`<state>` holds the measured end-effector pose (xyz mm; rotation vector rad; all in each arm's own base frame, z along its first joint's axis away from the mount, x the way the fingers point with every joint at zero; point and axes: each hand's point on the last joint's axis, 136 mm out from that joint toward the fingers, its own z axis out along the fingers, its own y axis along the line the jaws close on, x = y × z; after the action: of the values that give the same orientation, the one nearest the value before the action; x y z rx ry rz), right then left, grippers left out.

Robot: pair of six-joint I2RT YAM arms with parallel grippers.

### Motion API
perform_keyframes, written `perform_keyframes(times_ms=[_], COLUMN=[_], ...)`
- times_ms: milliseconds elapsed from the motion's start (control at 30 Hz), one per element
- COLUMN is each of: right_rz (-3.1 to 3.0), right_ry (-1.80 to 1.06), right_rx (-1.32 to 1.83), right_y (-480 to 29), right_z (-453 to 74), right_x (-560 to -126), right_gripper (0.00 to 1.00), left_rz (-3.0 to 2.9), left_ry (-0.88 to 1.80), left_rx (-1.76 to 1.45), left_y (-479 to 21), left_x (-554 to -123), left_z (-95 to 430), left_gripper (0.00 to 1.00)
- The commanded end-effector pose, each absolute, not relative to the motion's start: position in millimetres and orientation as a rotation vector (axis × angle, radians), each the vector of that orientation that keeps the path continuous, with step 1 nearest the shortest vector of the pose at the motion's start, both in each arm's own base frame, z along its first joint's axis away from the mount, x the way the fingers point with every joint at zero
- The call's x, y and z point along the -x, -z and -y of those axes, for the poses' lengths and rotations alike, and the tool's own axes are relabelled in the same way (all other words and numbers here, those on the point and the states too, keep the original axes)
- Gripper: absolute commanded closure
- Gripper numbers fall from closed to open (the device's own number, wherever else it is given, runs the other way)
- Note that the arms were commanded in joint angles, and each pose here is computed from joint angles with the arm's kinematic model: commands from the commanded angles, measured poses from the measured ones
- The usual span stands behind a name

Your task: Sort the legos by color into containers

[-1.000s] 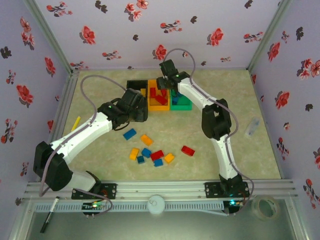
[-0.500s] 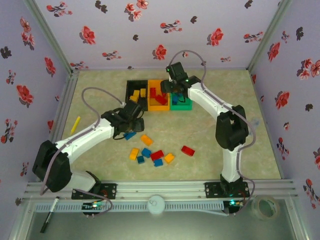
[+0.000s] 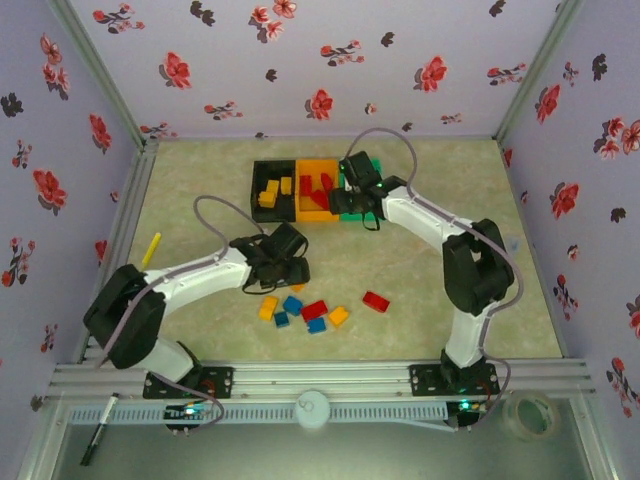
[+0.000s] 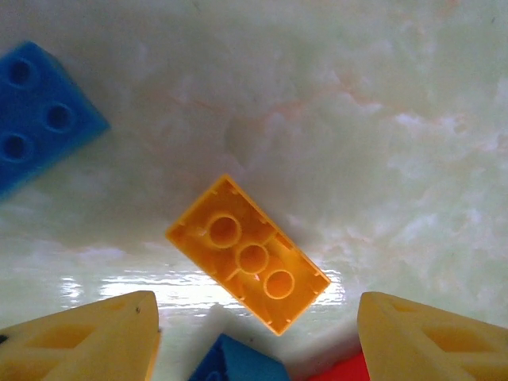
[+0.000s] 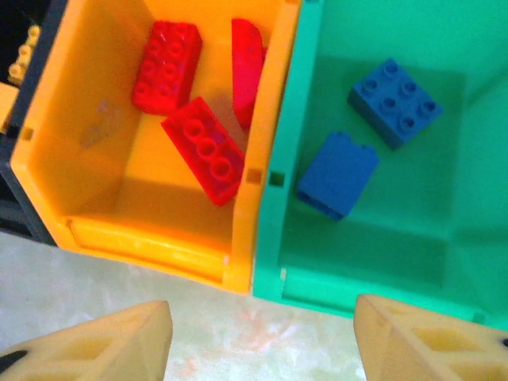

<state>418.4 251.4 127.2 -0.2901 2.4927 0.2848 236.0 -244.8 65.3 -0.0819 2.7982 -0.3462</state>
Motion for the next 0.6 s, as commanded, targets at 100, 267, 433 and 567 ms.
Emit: perform_keyframes(times_ms=[100, 267, 433, 567], right_rz=[-2.441, -2.456, -2.460, -2.466], right_ry=[-0.351, -0.333, -0.319, -0.308], right_rx=[0.231, 0.230, 0.217, 0.208], right_y=[-146, -141, -140, -139], right_z=[-250, -244, -238, -235], right_x=[-407, -399, -394, -392], right_gripper=[0.37, 0.37, 0.37, 0.37], left_rz=[-2.827, -2.844, -2.846, -2.859], left_ry=[0.397, 0.381, 0.368, 0.341], left_rx=[0.121, 0.105, 0.069, 0.035], left_y=[-57, -50, -45, -39], left_x=[-237, -238, -244, -249], left_z=[265, 268, 274, 278], left_gripper=[0.32, 0.33, 0.33, 0.35])
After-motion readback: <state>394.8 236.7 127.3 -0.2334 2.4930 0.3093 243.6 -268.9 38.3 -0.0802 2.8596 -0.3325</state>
